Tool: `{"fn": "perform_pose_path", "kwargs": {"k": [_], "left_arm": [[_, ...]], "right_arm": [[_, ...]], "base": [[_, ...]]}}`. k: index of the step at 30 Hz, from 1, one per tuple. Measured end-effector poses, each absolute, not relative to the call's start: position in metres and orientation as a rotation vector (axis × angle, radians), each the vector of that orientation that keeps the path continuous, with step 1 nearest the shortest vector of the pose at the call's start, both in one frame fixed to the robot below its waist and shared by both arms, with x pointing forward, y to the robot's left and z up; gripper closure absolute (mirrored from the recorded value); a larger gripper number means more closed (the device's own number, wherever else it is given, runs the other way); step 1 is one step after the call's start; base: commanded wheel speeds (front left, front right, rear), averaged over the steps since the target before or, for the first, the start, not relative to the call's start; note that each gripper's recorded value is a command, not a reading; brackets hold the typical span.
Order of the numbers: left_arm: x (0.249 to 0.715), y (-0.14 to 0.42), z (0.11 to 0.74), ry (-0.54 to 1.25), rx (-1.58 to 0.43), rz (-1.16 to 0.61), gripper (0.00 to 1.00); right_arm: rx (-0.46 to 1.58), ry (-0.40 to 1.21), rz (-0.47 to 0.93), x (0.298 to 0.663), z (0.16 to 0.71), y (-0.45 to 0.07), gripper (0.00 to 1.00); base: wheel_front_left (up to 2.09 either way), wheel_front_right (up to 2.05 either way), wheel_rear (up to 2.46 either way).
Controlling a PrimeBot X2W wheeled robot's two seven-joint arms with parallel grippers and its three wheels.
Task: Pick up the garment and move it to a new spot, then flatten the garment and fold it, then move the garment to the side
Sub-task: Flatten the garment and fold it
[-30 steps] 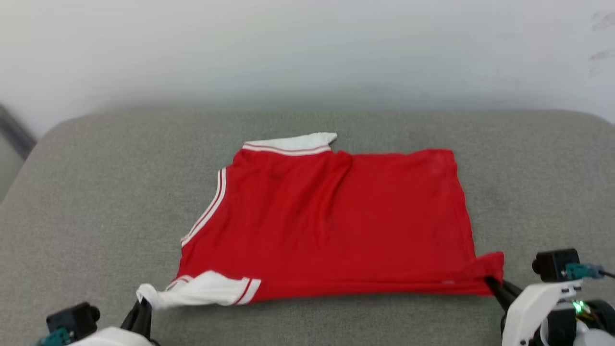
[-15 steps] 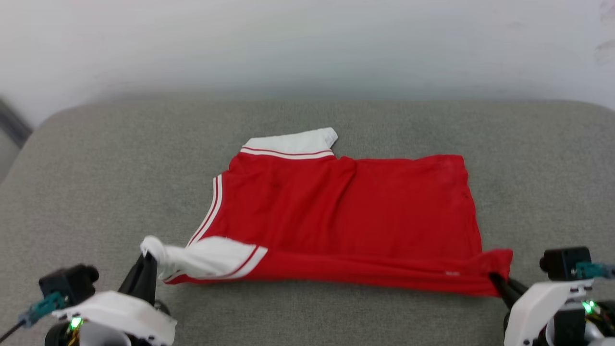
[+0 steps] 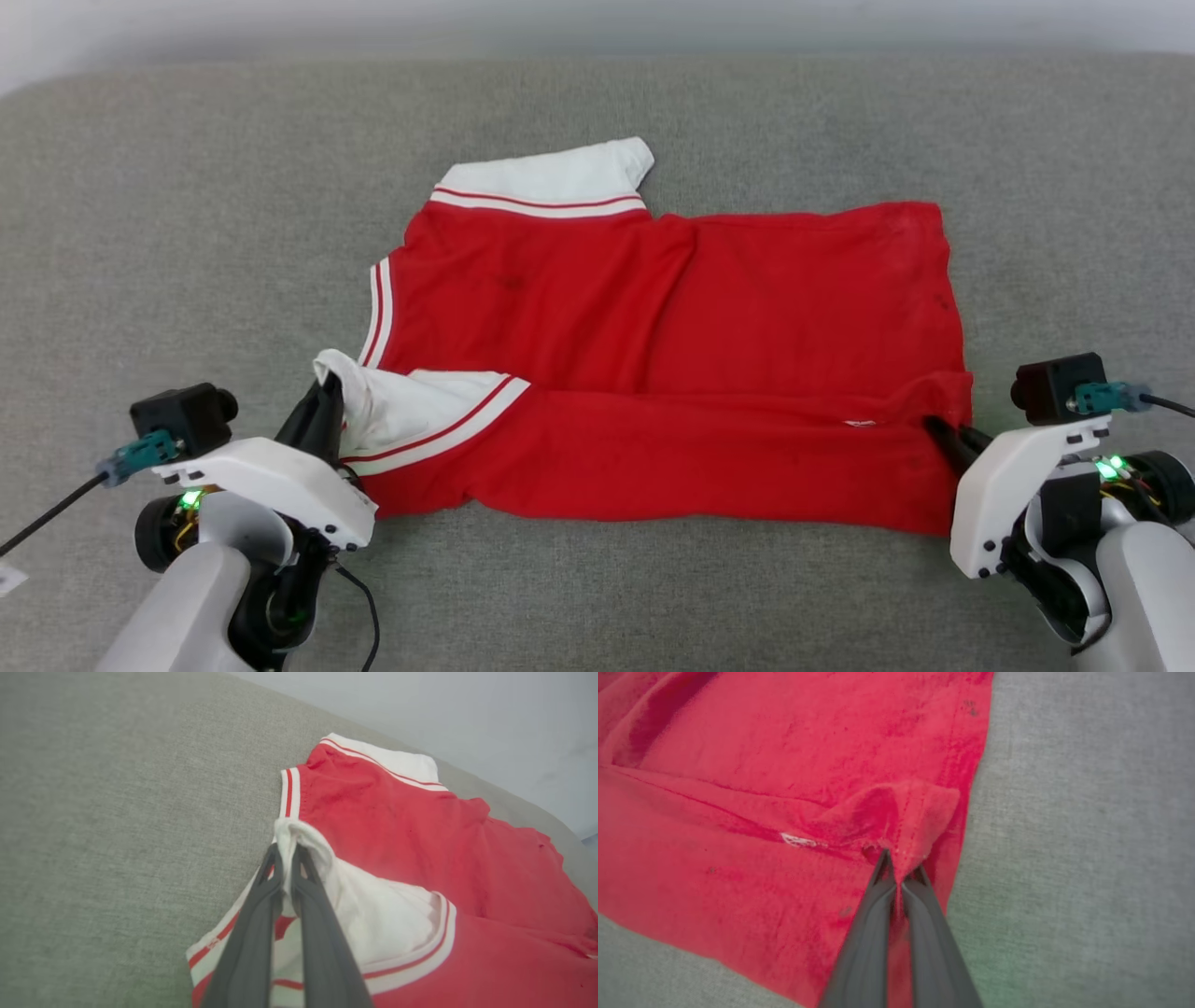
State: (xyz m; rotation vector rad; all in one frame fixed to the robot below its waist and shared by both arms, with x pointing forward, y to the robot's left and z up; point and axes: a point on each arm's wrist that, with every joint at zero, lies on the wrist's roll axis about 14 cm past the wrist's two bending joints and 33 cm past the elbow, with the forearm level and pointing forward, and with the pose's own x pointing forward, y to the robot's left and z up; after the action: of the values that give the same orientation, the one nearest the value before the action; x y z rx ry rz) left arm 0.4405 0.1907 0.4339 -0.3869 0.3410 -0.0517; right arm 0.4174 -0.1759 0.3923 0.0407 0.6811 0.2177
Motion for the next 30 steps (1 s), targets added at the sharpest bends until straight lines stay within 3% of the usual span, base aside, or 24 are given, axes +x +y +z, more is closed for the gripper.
{"fn": "perform_pose_path", "kwargs": {"k": [3,4,5,6,7,8,17,25,30], "left_arm": [[0.440,0.184,0.407,0.429,-0.398,-0.065,1.00],[0.439,0.181,0.399,0.453,-0.403,-0.070,1.00],[0.439,0.180,0.393,0.473,-0.406,-0.072,0.81],[0.438,0.178,0.388,0.493,-0.409,-0.080,0.56],[0.439,0.178,0.384,0.501,-0.413,-0.078,0.26],[0.441,0.178,0.384,0.500,-0.415,-0.079,0.01],[0.442,0.189,0.393,0.455,-0.420,-0.056,0.00],[0.430,0.205,0.429,0.417,-0.345,-0.082,0.00],[0.417,0.207,0.442,0.509,-0.264,-0.150,0.00]], "right_arm": [[0.035,0.706,0.222,0.422,0.378,-0.175,0.98],[0.034,0.709,0.223,0.424,0.375,-0.175,0.80],[0.033,0.708,0.224,0.426,0.373,-0.174,0.56],[0.032,0.708,0.224,0.428,0.371,-0.174,0.12],[0.034,0.710,0.222,0.429,0.368,-0.175,0.00],[0.034,0.706,0.223,0.430,0.367,-0.174,0.00],[0.062,0.587,0.212,0.426,0.382,-0.174,0.00],[0.054,0.279,0.171,0.419,0.453,-0.187,0.00],[0.052,0.138,0.117,0.402,0.489,-0.200,0.00]], "base": [[0.00,0.00,0.00],[0.00,0.00,0.00],[0.00,0.00,0.00],[0.00,0.00,0.00],[0.00,0.00,0.00],[0.00,0.00,0.00],[0.00,0.00,0.00],[0.00,0.00,0.00],[0.00,0.00,0.00]]}}
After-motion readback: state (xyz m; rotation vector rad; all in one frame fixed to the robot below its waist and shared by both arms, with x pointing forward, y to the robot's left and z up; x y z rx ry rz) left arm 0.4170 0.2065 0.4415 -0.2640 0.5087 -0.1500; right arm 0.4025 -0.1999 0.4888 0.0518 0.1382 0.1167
